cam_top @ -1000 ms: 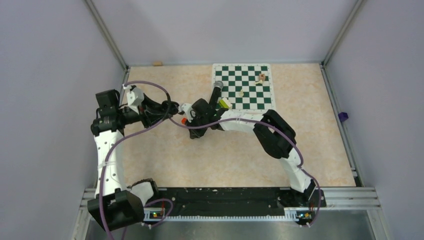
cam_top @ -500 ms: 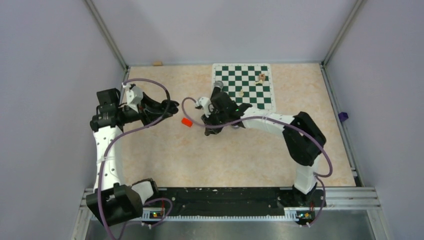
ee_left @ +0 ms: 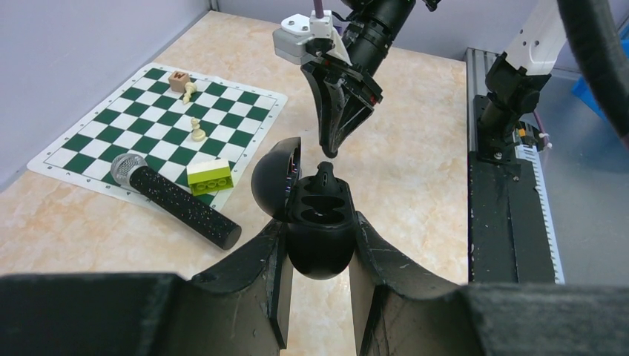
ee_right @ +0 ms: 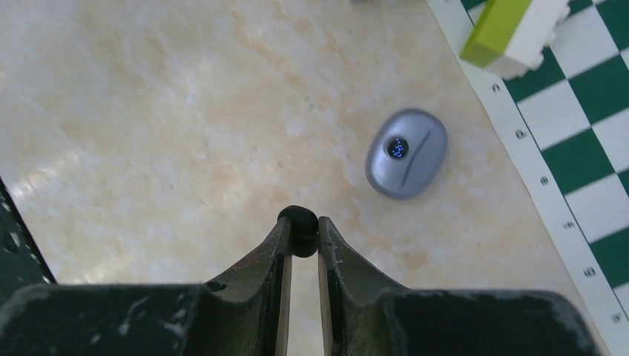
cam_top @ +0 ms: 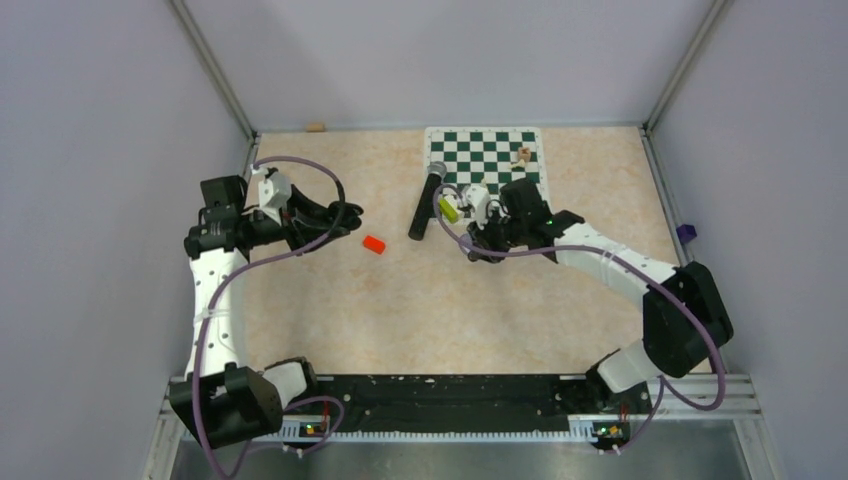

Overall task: Insert the wireless bluetooth earbuds into the charging case
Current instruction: Place the earbud at the center of the board.

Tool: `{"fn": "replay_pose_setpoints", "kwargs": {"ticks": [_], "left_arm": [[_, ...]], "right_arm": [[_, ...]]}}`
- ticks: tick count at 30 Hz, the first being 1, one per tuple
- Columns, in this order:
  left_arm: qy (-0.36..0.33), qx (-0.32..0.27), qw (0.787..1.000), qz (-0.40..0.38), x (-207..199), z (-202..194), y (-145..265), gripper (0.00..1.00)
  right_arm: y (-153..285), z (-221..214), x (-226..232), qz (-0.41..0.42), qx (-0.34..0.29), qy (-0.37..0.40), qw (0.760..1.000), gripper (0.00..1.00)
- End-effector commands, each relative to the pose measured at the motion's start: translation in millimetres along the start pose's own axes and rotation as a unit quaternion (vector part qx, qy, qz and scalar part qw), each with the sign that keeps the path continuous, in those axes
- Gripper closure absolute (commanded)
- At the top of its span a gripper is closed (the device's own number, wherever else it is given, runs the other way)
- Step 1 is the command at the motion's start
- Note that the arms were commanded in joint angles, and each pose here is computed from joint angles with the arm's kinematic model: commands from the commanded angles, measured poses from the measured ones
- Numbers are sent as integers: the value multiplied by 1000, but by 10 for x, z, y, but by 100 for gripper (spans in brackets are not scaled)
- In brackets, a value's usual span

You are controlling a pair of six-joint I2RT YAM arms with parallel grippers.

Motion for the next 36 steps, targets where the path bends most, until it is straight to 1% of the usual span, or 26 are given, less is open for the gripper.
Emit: {"fn": "replay_pose_setpoints", "kwargs": {"ticks": [1,7,10,13,17,20,23,26,29,34,36], "left_arm": [[-24,-22,999,-17,-20,156,-34,100],[-24,-24,999,-22,-37,166,-54,100],[-26,-25,999,-23,-46,176,-58,100],[-26,-25,999,-24,-50,179,-60,100],[-26,-26,999,-25,-57,184,-63,100],[-25,-26,999,-25,-50,178,-62,100],[-23,-27,999,-25,-39,165,-63,100],[-20,-26,999,-26,-27,141,-68,100],[-16,-26,999,-28,-18,121,-78,100],[-19,-26,999,-29,-33,134,-81,100],[-20,-26,999,-28,-36,142,-81,100]], "right_arm": [[335,-165,-301,-18,19,48,999,83],[604,-498,-728,-33,86,87,992,84],[582,-740,-845,-18,142,103,984,84],[479,-920,-892,6,185,96,978,84],[313,-991,-957,30,198,93,975,83],[212,-1017,-1041,25,201,92,975,81],[187,-1000,-1088,17,203,89,975,73],[218,-943,-1088,8,194,96,976,60],[286,-850,-1105,-14,178,106,978,50],[463,-682,-1064,-45,145,120,981,39],[527,-639,-1021,-50,134,123,982,36]]}}
Point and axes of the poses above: each gripper's point midway between its finger pads, its own y axis back along the fingers, its own x axis along the line the jaws close on, z = x × y, the point moved 4 cm from there along y, back along the fingers, and after that the axes turned 15 degrees about -y, right-handed, at the moved point
